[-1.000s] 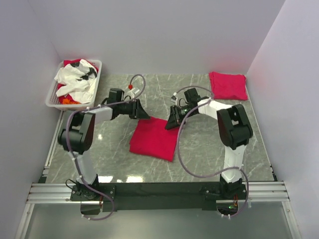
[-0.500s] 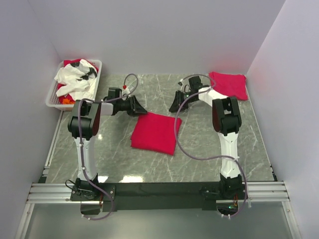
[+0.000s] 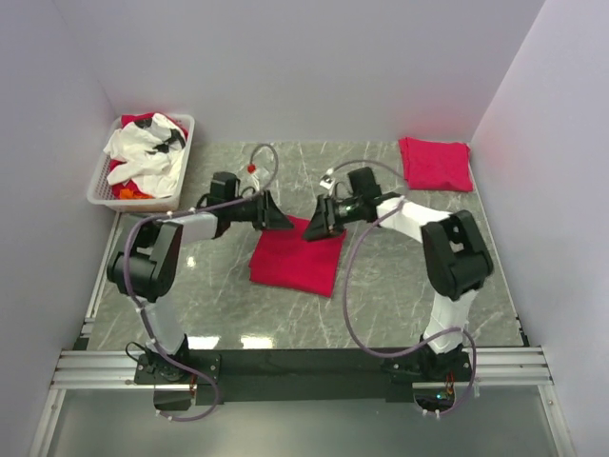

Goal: Fold and stack the t-shirts
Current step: Fold the tshirt

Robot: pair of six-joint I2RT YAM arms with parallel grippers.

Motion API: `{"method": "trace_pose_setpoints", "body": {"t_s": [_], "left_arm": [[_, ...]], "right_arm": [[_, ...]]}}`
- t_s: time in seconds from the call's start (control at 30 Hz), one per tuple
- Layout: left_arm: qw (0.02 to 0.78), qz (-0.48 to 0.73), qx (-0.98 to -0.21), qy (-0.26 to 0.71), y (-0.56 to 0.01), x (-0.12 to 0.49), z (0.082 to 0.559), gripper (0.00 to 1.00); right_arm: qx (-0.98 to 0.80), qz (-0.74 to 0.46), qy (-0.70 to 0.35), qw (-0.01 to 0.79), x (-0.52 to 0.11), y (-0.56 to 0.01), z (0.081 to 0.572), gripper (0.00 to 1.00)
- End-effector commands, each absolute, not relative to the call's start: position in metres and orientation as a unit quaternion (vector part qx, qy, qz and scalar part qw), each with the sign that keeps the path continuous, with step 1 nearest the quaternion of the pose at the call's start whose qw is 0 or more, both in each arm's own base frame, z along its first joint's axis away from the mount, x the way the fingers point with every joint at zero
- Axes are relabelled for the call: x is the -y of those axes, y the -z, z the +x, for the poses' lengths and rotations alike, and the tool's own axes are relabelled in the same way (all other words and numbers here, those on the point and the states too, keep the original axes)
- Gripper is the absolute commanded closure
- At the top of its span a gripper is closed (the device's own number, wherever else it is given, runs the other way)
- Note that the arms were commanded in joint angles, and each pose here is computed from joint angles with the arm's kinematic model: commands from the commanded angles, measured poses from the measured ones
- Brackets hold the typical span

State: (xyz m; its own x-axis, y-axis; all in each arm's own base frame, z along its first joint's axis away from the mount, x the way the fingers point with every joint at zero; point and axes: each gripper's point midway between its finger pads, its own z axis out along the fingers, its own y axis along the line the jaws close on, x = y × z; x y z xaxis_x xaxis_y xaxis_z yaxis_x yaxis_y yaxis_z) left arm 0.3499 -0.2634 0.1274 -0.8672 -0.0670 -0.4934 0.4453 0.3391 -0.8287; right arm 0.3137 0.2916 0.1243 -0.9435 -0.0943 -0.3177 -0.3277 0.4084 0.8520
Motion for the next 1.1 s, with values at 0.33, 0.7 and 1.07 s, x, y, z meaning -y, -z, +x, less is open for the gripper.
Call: {"method": "trace_pose_setpoints", "body": {"t_s": [0.33,0.7,1.07], "left_arm": [[0.135,-0.046,-0.833,0.535,-0.017,0.236,0.377,0.69],[0.215,0.018,-0.766,0.605,-0.136,0.237,0.384,0.66],[0.131,-0.02,-0.815,0.564,-0.065,0.229,0.315,0.68]], "right_arm": [[-0.884,-0.021,-0.463,0.06,-0.251,-0.021,0.41,0.66],[-0.845,-0.11,-0.504,0.142,-0.267,-0.128,0.404,0.68],[-0.833,-0.113,-0.541,0.0,-0.325,-0.064,0.278,0.62]]}}
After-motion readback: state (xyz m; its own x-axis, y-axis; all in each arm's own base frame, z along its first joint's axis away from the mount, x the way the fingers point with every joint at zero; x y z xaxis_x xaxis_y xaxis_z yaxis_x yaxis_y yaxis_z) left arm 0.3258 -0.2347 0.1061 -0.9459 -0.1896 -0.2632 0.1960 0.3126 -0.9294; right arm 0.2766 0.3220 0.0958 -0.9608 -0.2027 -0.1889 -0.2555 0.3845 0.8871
